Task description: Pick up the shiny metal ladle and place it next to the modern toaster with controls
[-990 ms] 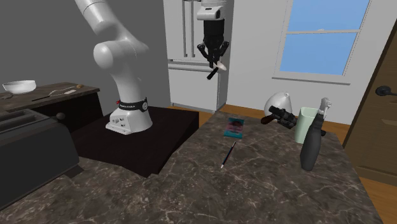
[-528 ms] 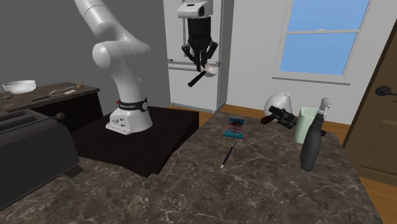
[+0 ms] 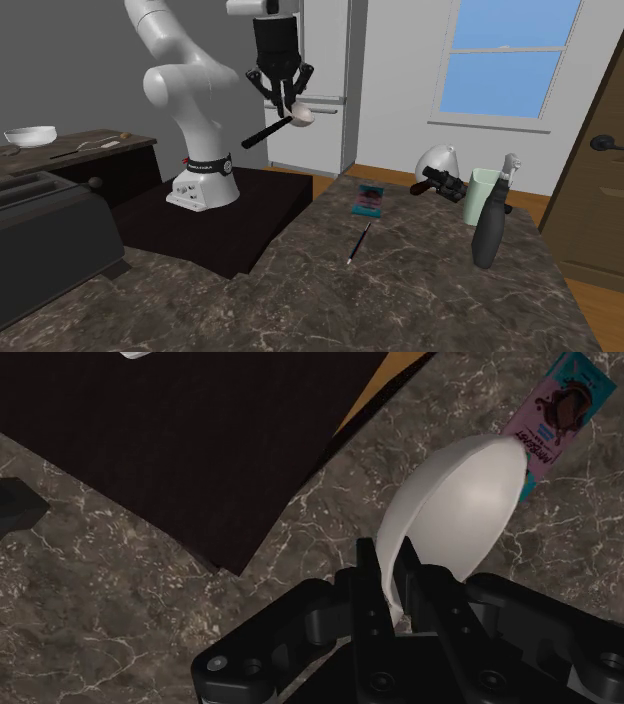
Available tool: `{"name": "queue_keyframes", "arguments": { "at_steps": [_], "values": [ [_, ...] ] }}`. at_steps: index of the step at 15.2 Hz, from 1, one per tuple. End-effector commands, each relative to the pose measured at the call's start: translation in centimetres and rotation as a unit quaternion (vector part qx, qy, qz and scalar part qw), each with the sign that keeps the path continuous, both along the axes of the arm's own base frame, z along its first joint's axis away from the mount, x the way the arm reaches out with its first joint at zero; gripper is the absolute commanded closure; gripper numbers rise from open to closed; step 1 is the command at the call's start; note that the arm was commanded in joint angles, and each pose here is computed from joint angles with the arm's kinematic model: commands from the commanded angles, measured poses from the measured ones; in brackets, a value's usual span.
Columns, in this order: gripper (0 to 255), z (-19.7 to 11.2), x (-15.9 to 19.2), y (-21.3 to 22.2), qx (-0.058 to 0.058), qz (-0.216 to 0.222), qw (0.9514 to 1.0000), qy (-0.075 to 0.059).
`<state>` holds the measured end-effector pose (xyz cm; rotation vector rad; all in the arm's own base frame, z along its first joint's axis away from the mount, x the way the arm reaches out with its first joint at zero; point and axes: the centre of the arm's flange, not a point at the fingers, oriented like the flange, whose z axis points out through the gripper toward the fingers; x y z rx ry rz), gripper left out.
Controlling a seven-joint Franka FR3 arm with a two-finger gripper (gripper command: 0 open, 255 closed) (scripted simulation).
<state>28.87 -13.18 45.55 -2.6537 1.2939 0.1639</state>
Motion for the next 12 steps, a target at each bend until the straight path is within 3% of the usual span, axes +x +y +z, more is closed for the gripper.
{"name": "queue_keyframes", "arguments": {
  "at_steps": [1,12],
  "values": [
    [255,0.0,-1.0,-2.5,0.0,0.001,1.0,0.0],
    [255,0.0,-6.3,-16.0,0.0,0.001,1.0,0.0]
  ]
}}
